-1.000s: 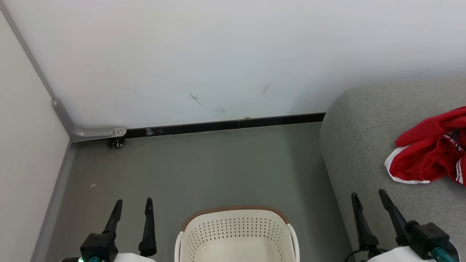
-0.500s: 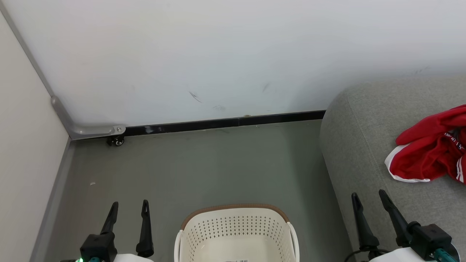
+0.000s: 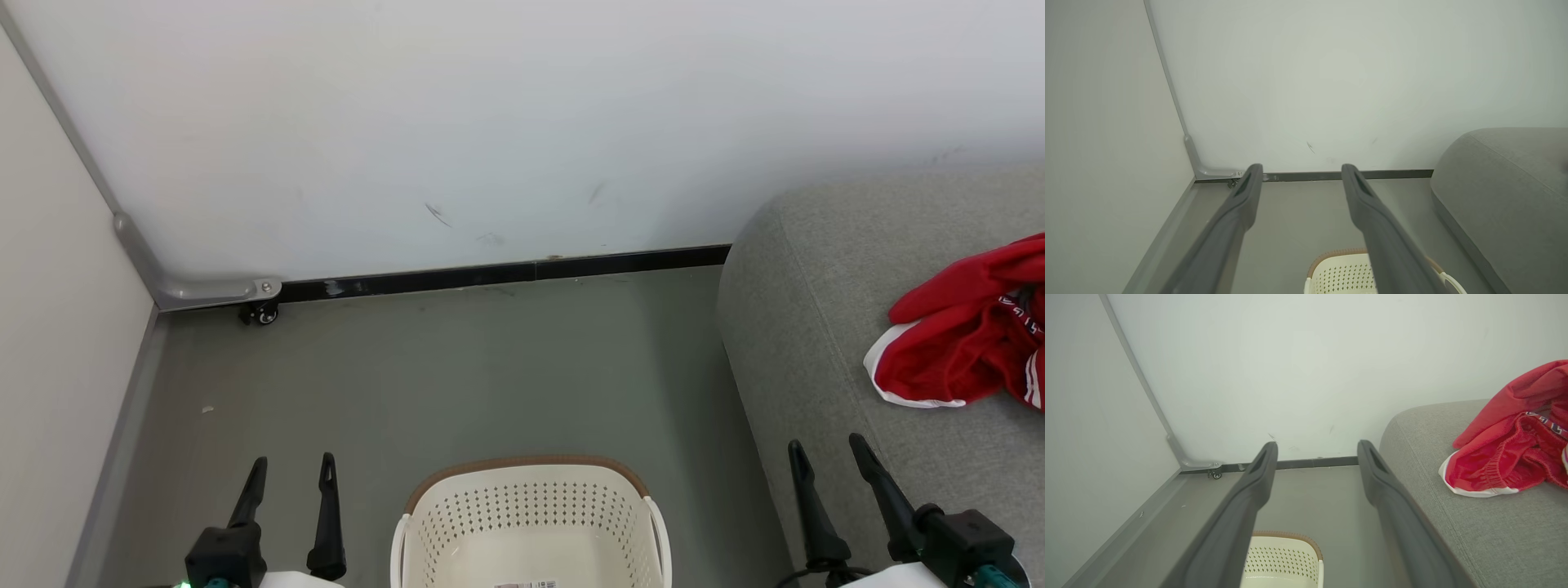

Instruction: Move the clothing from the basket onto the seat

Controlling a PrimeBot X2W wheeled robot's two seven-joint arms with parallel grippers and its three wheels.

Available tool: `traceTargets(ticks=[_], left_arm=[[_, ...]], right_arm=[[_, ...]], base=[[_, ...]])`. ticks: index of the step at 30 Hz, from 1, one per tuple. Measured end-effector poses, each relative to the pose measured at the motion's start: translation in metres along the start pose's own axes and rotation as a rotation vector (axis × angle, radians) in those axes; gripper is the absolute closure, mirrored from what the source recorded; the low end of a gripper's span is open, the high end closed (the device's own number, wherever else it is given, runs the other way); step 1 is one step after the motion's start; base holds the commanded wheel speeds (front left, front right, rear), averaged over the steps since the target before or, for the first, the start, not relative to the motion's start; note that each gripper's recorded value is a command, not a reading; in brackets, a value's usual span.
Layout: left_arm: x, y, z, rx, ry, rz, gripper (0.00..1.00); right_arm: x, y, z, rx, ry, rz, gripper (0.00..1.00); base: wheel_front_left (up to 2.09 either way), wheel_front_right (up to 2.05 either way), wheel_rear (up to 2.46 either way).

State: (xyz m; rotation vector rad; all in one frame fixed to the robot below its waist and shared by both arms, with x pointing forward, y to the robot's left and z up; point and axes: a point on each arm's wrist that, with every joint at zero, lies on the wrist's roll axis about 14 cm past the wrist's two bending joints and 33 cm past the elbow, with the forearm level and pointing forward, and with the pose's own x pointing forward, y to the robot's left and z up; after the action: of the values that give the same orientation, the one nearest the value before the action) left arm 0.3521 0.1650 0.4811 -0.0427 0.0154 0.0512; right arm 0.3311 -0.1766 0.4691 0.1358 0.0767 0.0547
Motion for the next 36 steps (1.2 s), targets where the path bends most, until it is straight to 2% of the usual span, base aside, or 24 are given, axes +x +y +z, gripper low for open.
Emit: traceTargets(ticks=[1, 2, 8, 15, 27, 36], left_arm=[[0.000, 0.001, -0.001, 0.001, 0.002, 0.004, 0.00], [0.000, 0.002, -0.001, 0.002, 0.005, 0.010, 1.00], [-0.014, 0.000, -0.031, 0.001, 0.100, 0.012, 1.00], [-0.015, 0.015, -0.044, -0.060, 0.165, 0.059, 1.00], [-0.008, 0.022, -0.049, -0.270, 0.225, 0.105, 1.00], [-0.004, 0.025, -0.054, -0.412, 0.265, 0.126, 1.00]], right_arm=[[0.000, 0.000, 0.000, 0.000, 0.000, 0.001, 0.00], [0.000, 0.000, 0.000, 0.000, -0.001, 0.001, 1.00], [-0.009, -0.001, -0.025, 0.017, 0.076, -0.013, 1.00], [-0.009, -0.003, -0.026, 0.076, 0.075, -0.028, 1.00], [-0.007, -0.009, -0.026, 0.293, 0.074, -0.073, 1.00], [-0.004, -0.013, -0.029, 0.415, 0.082, -0.098, 1.00]], base=[[0.00, 0.00, 0.00], [0.00, 0.00, 0.00], [0.00, 0.00, 0.00], [0.00, 0.00, 0.00], [0.00, 0.00, 0.00], [0.00, 0.00, 0.00]])
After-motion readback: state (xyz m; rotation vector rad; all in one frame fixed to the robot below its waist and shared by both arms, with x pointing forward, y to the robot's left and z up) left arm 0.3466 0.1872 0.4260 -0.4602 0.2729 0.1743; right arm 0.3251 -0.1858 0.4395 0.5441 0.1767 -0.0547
